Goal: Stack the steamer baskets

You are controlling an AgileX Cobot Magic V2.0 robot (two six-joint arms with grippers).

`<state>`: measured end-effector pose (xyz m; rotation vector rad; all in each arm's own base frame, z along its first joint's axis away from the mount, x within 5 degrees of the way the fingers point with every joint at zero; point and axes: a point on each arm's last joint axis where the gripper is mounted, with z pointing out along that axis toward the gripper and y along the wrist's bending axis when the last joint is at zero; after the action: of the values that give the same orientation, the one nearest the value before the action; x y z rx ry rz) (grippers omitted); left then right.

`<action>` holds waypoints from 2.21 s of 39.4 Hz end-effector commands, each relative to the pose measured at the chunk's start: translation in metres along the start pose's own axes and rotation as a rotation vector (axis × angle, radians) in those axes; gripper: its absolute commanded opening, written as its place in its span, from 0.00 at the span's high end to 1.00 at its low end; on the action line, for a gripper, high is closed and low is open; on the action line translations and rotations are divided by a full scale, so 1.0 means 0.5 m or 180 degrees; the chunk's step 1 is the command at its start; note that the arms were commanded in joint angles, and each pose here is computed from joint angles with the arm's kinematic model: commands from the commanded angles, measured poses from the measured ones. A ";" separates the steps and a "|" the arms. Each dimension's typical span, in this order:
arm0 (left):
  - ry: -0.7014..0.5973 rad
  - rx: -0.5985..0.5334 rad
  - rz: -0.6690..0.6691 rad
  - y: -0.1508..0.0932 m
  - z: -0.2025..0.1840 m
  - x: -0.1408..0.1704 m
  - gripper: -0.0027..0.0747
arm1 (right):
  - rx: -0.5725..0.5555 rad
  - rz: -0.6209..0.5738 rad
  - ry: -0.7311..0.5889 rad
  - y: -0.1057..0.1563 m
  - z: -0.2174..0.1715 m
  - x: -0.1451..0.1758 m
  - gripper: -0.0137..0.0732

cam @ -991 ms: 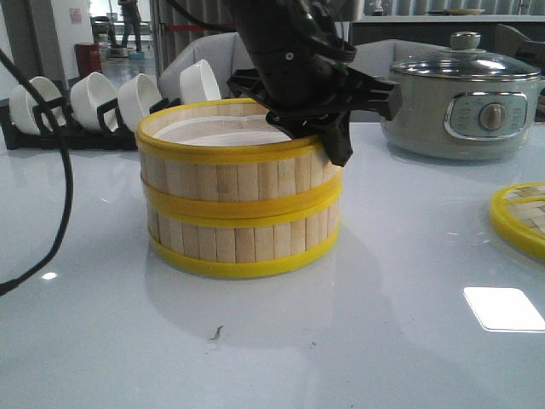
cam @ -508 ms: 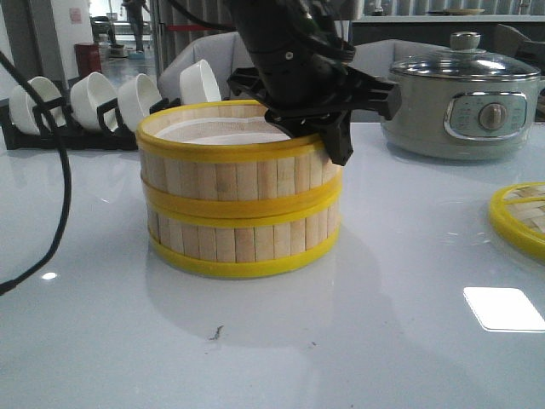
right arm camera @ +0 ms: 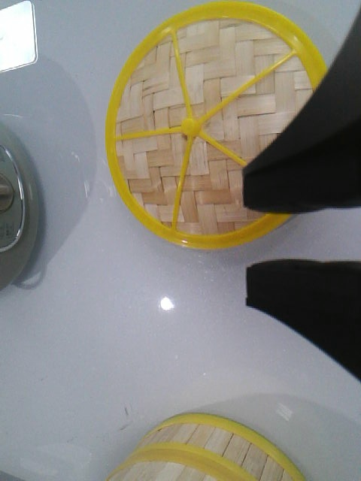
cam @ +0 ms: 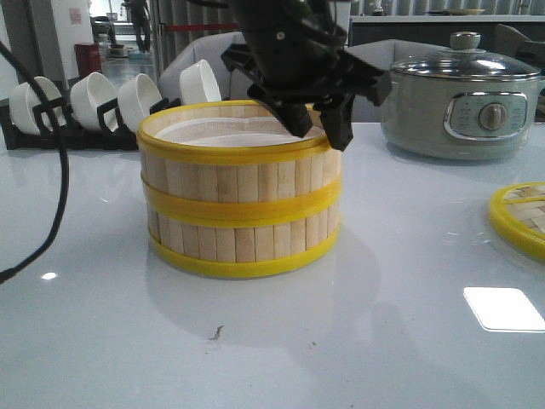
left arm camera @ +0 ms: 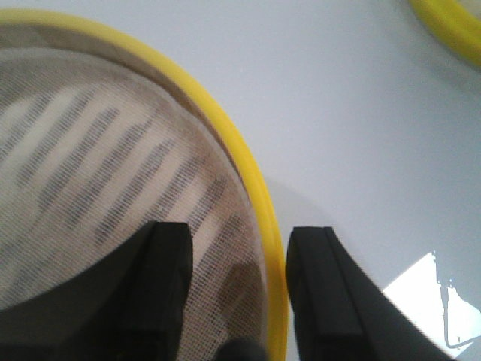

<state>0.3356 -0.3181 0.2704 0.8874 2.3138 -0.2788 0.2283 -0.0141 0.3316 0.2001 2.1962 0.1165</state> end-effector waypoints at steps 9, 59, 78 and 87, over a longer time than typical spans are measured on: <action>-0.0924 -0.0004 -0.0029 0.006 -0.209 -0.125 0.62 | -0.0013 -0.0020 -0.0367 0.003 -0.022 -0.035 0.51; -0.1710 -0.1543 -0.1874 0.322 -0.581 0.268 0.86 | -0.0026 0.0002 -0.0356 0.004 -0.022 -0.034 0.51; -0.1714 -0.1321 -0.1627 0.203 -0.511 0.446 0.86 | -0.0030 0.0010 -0.0356 0.004 -0.022 -0.034 0.51; -0.1653 -0.1336 -0.1607 0.196 -0.490 0.478 0.86 | -0.0030 0.0010 -0.0356 0.004 -0.022 -0.034 0.51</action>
<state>0.1419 -0.0197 0.2969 -0.0104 2.0784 -0.1816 0.2281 -0.0138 0.3313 0.2031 2.1994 0.1219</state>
